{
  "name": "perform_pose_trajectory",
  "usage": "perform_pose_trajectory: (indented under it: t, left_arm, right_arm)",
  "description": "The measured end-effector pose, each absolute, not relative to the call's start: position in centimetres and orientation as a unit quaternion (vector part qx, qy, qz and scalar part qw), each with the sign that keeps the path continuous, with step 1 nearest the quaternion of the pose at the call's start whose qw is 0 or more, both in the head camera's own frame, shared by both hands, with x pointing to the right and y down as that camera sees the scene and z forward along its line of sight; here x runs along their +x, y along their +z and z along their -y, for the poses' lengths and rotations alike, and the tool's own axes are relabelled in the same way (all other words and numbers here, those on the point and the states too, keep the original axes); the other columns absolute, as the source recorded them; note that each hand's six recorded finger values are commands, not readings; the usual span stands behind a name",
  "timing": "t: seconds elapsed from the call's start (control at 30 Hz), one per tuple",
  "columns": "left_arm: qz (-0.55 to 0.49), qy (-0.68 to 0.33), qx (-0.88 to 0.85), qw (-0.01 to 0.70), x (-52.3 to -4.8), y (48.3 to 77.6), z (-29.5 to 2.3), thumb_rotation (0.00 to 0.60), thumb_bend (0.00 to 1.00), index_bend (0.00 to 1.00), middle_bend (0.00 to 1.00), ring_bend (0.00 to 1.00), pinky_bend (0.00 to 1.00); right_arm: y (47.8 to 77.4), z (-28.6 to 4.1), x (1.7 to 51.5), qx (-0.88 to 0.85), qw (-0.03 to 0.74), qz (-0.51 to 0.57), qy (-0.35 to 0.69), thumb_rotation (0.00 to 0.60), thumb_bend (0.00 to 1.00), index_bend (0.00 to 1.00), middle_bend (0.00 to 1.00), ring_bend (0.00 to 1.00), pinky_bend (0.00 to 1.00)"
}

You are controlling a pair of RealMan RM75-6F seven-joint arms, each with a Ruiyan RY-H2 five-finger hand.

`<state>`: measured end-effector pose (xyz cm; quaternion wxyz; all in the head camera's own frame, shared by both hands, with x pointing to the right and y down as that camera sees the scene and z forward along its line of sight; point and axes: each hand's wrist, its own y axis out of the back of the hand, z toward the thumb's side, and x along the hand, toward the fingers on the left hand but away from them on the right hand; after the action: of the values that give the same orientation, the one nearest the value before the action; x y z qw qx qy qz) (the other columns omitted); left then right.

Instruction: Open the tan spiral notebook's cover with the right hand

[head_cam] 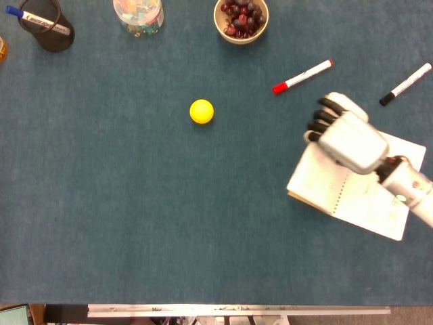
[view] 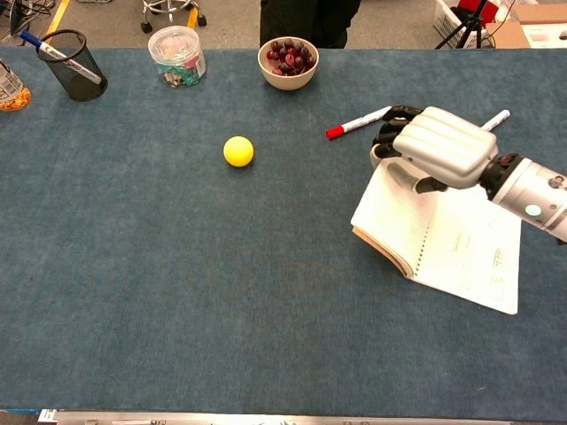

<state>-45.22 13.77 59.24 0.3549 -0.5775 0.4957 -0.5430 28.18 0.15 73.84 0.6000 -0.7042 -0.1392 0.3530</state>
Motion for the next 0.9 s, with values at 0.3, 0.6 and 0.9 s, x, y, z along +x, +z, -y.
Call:
perform_pose_trajectory:
  t: [0.3, 0.6, 0.9]
  left_arm:
    - [-0.491, -0.545, -0.58, 0.354, -45.0, 59.3, -13.7, 0.6, 0.48, 0.13, 0.07, 0.02, 0.03]
    - [-0.489, -0.548, -0.58, 0.352, -45.0, 59.3, -13.7, 0.6, 0.48, 0.13, 0.07, 0.02, 0.03]
    - [-0.492, -0.547, -0.576, 0.355, -45.3, 59.0, -13.4, 0.6, 0.48, 0.13, 0.07, 0.02, 0.03]
  right_arm:
    - [76.2, 0.0, 24.6, -0.71, 0.607, 0.116, 0.338, 0.6, 0.43, 0.64, 0.39, 0.25, 0.18]
    - [76.7, 0.2, 22.9, -0.691, 0.621, 0.132, 0.346, 0.6, 0.08, 0.09, 0.12, 0.02, 0.06]
    - [74.1, 1.0, 23.6, -0.671, 0.62, 0.189, 0.36, 0.6, 0.03, 0.05, 0.08, 0.0, 0.05]
